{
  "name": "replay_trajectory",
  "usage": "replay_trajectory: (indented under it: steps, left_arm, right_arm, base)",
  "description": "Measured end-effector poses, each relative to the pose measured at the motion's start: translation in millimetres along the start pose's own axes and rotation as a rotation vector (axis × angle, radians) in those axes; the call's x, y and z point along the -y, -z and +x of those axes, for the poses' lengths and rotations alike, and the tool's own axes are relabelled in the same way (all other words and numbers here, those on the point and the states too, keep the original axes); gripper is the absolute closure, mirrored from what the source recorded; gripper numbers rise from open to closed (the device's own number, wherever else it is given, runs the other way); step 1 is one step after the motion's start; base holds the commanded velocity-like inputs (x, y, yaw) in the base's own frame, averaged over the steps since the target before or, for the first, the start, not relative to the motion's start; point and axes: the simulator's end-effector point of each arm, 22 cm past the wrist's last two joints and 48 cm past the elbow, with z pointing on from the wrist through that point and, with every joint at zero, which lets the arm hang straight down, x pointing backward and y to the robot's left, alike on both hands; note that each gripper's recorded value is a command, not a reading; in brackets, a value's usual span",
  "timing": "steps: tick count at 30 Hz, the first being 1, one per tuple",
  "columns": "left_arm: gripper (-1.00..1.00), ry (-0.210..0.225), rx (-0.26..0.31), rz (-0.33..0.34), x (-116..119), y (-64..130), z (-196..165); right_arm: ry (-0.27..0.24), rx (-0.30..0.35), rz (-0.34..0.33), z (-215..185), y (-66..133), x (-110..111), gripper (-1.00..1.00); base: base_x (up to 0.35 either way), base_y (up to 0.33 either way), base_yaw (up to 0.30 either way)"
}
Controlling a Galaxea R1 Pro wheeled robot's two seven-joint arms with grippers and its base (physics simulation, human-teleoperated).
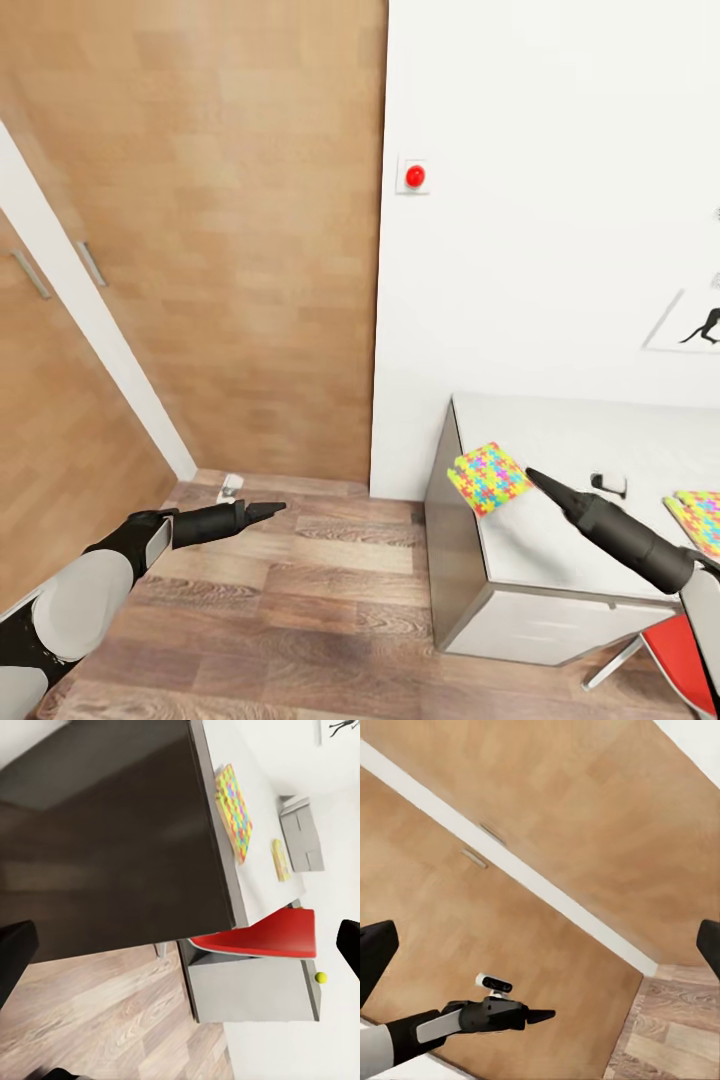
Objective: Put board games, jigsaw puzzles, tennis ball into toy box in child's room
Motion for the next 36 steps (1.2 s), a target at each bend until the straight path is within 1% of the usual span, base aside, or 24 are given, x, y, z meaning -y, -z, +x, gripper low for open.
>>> replay_trajectory:
  steps: [4,7,9,15,21,27,36]
  left_arm:
    - [-1.0,-0.003,0.002,0.003,3,0.9,-2]
    - [-1.0,-0.001,0.001,0.005,5,-0.1,-2]
    - [-1.0,-0.001,0.0,0.01,8,-2.6,-2]
    - [-1.0,0.002,-0.005,0.021,13,-10.7,0]
    - [-1.0,0.002,-0.006,0.024,15,-13.3,1]
    - [-1.0,0.003,-0.01,0.031,18,-18.0,3]
    - [-1.0,0.002,-0.013,0.04,20,-21.6,4]
  right_arm:
    - [0.038,0.031,-0.085,9,12.9,-20,-1.0]
    - [0.052,0.051,-0.128,18,20.5,-30,-1.0]
    - [0.053,0.057,-0.139,22,22.3,-33,-1.0]
    - [0.061,0.063,-0.152,27,23.8,-37,-1.0]
    - [0.061,0.066,-0.154,29,25.0,-37,-1.0]
    - [0.061,0.071,-0.151,28,26.9,-36,-1.0]
    - [0.06,0.072,-0.15,28,27.0,-35,-1.0]
  base:
    - [0.0,0.0,0.0]
    - [0.04,0.0,0.0]
    - [0.114,0.0,0.0]
    - [0.211,0.0,0.0]
    - [0.291,-0.006,0.0]
    - [0.267,-0.143,0.0]
    - [0.092,-0.069,0.0]
